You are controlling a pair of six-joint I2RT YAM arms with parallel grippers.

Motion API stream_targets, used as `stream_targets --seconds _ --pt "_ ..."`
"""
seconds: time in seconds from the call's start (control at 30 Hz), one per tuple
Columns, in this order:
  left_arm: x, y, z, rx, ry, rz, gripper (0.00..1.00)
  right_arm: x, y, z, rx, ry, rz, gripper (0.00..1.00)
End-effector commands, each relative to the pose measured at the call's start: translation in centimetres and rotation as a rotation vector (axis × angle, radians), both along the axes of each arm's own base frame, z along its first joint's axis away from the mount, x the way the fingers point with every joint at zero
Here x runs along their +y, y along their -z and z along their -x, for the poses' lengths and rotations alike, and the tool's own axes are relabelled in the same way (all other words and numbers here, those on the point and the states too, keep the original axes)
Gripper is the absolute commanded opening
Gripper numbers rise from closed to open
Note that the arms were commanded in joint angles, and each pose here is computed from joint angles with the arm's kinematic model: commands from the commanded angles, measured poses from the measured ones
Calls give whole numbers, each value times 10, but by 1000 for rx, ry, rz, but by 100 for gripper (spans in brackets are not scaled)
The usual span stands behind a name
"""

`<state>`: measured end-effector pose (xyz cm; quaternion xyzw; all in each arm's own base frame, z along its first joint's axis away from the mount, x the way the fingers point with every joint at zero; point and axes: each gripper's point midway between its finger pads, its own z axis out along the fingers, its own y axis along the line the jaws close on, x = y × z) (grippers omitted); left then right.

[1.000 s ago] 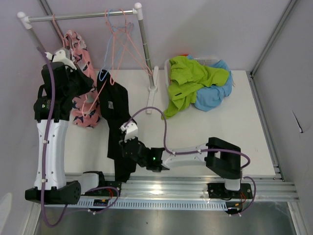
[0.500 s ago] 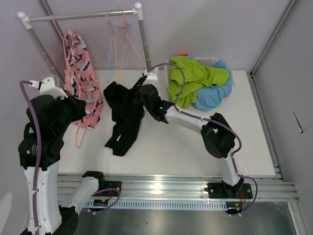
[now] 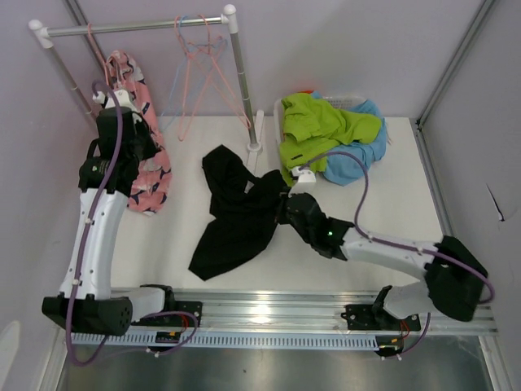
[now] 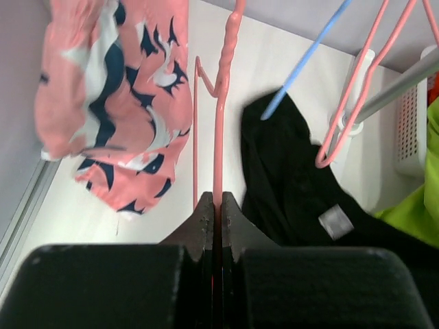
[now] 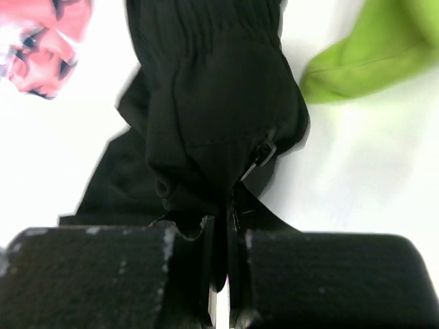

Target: Remove the shorts from the hanger

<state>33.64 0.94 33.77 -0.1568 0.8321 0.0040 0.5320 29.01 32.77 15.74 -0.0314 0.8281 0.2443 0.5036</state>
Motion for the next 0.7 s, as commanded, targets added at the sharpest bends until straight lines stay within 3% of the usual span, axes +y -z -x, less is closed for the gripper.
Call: stream_targets --seconds 0.0,0.2,0.3,0.67 --pt "-5 -78 -29 -242 40 -27 0 -39 -39 8 -102 107 -78 0" --pt "3 -127 -69 -309 28 -113 0 -99 -26 24 -120 201 -56 0" --pt "-1 -151 -88 -352 50 -128 0 -106 -10 27 -98 202 -60 0" --pt "-23 -136 -149 -314 165 -114 0 -108 43 27 -36 166 -16 0"
